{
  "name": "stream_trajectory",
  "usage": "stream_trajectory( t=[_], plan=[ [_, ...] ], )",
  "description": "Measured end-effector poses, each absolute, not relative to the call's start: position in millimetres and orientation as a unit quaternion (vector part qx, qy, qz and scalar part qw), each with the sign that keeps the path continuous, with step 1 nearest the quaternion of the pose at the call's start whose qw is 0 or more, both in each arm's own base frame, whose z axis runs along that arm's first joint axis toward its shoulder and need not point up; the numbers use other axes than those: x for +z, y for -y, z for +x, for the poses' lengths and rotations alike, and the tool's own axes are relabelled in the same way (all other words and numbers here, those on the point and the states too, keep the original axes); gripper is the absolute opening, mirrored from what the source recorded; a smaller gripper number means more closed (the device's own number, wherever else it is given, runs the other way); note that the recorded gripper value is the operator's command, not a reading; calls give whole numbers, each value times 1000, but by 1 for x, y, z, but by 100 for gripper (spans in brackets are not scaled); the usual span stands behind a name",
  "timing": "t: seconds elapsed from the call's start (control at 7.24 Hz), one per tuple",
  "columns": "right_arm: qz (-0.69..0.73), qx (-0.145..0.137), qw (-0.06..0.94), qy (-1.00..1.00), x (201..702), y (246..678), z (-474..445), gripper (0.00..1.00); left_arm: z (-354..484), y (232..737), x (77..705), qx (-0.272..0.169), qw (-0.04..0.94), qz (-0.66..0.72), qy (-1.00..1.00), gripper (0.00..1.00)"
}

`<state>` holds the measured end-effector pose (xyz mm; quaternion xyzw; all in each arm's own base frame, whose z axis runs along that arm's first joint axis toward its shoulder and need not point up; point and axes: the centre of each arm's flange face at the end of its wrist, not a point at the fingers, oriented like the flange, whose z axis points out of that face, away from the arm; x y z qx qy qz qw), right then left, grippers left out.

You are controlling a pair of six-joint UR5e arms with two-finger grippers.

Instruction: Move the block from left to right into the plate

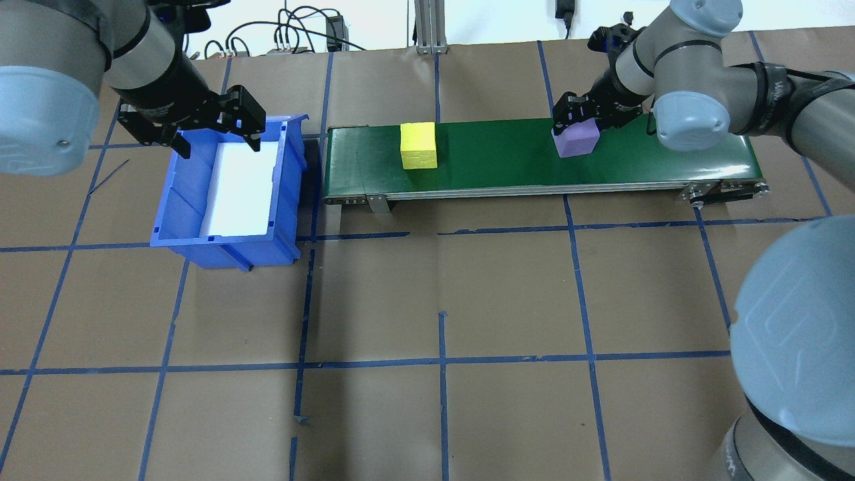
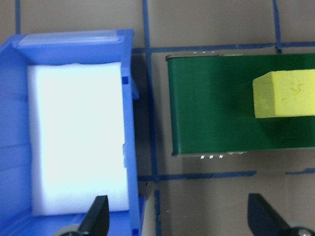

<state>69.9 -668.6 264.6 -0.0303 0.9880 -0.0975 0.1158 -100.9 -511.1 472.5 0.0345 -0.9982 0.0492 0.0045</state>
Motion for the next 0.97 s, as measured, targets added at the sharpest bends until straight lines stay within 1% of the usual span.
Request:
stream_trajectory(
  t=[0.28, 0.41, 0.69, 0.83, 0.97],
  plan=[
    [-12, -99, 31, -994, 297, 659, 39, 25, -100, 503, 479, 46, 8, 36, 998, 100],
    [15, -90, 4, -996, 319, 645, 0, 26, -101, 501, 477, 43, 11, 36, 998, 100],
    [51, -49, -9, -997, 348, 592, -110, 26, -105, 500, 472, 38, 28, 34, 998, 100],
    [37, -32, -8, -999, 343, 561, -171, 26, -107, 500, 473, 39, 33, 34, 998, 100],
    [19, -22, -6, -1000, 334, 531, -227, 26, -107, 501, 474, 40, 34, 33, 998, 100]
  ],
)
